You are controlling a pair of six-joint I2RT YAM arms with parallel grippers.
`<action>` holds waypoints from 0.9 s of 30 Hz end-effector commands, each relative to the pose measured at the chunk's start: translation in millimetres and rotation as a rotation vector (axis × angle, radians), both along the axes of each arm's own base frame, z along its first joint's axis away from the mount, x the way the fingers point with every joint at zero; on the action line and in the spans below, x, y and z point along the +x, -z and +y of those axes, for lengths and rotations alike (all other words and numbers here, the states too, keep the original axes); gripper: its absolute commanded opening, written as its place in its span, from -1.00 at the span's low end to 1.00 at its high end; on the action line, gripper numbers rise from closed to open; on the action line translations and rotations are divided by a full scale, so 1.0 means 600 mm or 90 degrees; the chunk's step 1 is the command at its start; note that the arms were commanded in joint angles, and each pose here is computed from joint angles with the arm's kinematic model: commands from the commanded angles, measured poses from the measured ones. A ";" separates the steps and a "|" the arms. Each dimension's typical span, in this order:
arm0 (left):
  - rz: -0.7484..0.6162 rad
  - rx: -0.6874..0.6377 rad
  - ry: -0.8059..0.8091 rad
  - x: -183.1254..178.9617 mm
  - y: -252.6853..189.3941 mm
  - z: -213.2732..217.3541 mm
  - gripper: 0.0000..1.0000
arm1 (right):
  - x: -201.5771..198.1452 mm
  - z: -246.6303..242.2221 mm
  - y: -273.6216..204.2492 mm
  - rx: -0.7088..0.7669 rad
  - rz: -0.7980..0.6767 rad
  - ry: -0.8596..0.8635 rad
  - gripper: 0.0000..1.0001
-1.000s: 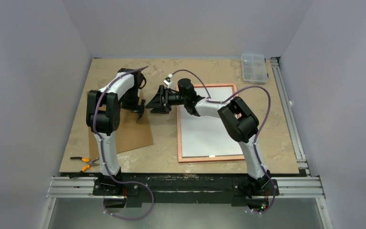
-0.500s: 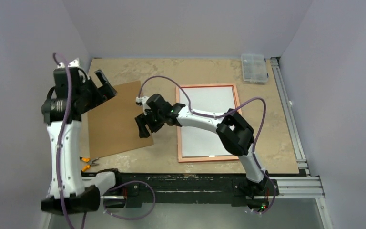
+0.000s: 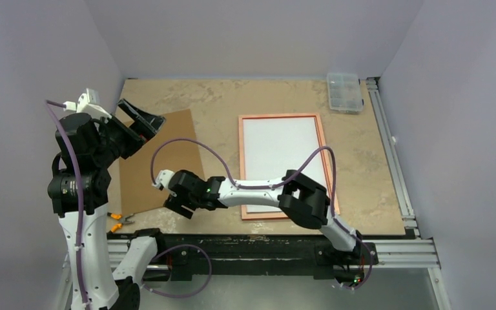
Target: Put the photo into the frame
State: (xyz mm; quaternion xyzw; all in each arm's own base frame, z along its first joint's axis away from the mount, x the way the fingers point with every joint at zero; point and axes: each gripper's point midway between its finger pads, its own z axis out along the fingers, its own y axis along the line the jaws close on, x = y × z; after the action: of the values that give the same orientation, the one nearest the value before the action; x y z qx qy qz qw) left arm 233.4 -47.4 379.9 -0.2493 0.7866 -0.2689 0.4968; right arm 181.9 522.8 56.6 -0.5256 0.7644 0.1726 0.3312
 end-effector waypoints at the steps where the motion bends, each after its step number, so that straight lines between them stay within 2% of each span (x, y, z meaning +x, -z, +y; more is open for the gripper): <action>1: -0.032 -0.033 0.033 0.004 -0.024 -0.019 1.00 | 0.045 0.022 -0.019 -0.012 -0.135 0.034 0.52; 8: -0.011 -0.025 0.046 0.008 -0.006 -0.021 1.00 | 0.105 0.012 0.007 -0.086 -0.236 0.154 0.55; 11: 0.003 -0.017 0.050 0.011 0.003 -0.020 1.00 | 0.138 -0.012 0.012 -0.100 -0.237 0.206 0.55; 21: 0.077 0.027 0.055 0.029 0.054 -0.005 1.00 | 0.337 -0.186 0.035 -0.068 -0.061 0.447 0.54; 27: 0.193 0.049 0.027 0.065 0.161 0.021 1.00 | 0.367 -0.207 -0.016 0.018 0.020 0.438 0.55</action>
State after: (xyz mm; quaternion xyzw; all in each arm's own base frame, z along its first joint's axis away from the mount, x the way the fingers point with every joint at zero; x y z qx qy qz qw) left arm 260.1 -47.9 324.4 -0.2416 0.8420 -0.2515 0.4116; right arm 421.9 397.5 39.4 -0.2281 0.8897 0.0047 0.3955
